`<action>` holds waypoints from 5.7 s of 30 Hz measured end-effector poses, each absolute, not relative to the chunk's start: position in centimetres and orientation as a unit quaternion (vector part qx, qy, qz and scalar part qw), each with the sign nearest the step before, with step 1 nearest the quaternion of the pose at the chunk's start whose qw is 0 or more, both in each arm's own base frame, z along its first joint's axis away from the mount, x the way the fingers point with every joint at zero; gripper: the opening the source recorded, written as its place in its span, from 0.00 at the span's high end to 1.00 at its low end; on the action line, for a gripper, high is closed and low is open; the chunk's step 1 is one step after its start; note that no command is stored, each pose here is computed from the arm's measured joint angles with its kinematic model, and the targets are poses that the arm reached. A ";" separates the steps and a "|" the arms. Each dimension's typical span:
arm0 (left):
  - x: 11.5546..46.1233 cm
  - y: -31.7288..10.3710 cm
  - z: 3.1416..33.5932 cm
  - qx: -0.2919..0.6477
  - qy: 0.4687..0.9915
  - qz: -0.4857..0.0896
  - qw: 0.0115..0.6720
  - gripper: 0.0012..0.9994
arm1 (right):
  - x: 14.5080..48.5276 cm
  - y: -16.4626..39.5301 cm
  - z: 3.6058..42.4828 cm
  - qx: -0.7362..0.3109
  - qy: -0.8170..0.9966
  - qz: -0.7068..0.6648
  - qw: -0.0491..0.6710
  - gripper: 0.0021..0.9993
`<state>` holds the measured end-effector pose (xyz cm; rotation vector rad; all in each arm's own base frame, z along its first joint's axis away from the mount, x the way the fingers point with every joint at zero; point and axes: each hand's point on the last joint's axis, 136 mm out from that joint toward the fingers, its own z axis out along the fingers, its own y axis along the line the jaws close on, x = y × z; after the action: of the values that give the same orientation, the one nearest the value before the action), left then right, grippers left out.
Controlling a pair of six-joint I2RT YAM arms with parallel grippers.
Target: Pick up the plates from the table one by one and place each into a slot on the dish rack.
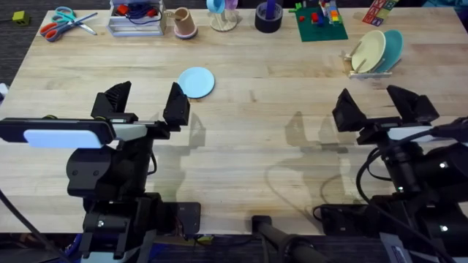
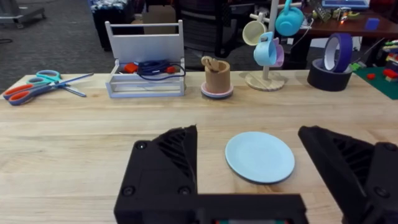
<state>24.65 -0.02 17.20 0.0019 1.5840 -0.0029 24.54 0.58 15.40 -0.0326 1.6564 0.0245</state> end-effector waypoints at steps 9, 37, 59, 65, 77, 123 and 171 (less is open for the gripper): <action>24.6 0.0 17.2 0.001 0.712 -0.001 0.702 0.01 | 24.5 0.6 15.3 -0.015 0.738 0.011 0.674 0.01; 21.6 0.0 22.9 0.001 0.731 -0.001 0.682 0.01 | 22.3 0.7 19.7 -0.017 0.754 0.015 0.656 0.01; 20.2 -0.1 32.8 0.003 0.846 -0.002 0.534 0.01 | 21.4 0.8 31.0 -0.039 0.832 0.005 0.553 0.01; 21.5 -0.1 34.7 0.003 0.881 -0.003 0.473 0.01 | 23.1 0.8 32.6 -0.042 0.875 0.006 0.482 0.01; 23.7 -0.1 33.8 0.003 0.951 -0.003 0.310 0.01 | 24.8 0.8 33.7 -0.043 0.926 0.011 0.376 0.01; 28.3 -2.1 28.9 0.029 0.974 -0.120 0.188 0.96 | 24.9 0.8 33.0 -0.035 0.936 0.015 0.349 0.01; 37.1 -2.0 14.0 0.029 0.924 -0.363 0.118 0.96 | 24.9 0.8 33.0 -0.035 0.936 0.015 0.349 0.01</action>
<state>37.15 -2.01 13.97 0.0845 2.7037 -1.0609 24.89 0.83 32.95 -0.0904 2.4268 0.0387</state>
